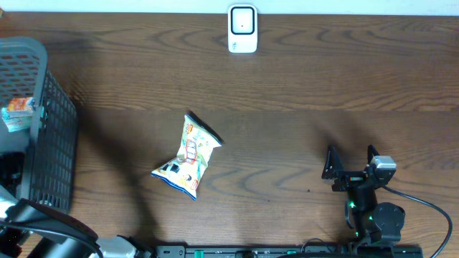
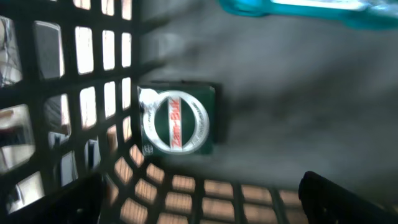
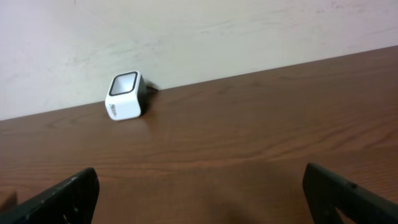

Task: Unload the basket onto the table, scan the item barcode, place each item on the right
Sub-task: 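Move the left gripper back into the basket and grasp the green Zam-Buk tin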

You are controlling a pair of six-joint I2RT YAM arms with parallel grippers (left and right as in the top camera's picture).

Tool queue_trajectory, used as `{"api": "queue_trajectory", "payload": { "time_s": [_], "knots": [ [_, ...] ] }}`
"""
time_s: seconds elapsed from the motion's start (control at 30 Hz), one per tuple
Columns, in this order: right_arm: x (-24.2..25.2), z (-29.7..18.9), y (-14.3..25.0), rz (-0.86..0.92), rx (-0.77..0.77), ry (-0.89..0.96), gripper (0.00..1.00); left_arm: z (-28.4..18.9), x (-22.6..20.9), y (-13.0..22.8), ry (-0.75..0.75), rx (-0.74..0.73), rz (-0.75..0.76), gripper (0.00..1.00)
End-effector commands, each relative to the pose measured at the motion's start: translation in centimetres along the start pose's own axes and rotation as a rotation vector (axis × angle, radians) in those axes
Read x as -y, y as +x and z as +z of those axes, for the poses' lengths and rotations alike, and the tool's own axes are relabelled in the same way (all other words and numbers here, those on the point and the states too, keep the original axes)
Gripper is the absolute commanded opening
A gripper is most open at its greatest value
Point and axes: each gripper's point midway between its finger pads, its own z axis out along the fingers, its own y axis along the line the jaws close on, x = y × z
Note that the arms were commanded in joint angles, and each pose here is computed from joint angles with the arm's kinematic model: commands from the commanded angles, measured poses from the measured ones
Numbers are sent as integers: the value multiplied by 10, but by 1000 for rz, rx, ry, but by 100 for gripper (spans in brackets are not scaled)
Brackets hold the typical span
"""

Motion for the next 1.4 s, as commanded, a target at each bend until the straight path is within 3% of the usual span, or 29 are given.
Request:
{"api": "queue_trajectory", "payload": {
  "time_s": [0.0, 0.4, 1.03, 1.2, 1.37],
  "knots": [
    [-2, 0, 1, -3, -5, -11, 99, 23, -9, 1, -17, -15, 1, 98],
    [-2, 0, 1, -3, -5, -11, 99, 75, -19, 20, -36, -29, 15, 98],
    [-2, 0, 1, -3, -5, -11, 99, 108, -39, 35, -94, -8, -18, 98],
    [-2, 0, 1, -3, -5, -11, 99, 111, -27, 27, -35, 25, -1, 100],
    [-2, 0, 1, -3, -5, -11, 99, 111, -6, 25, 66, 16, 37, 93]
  ]
}}
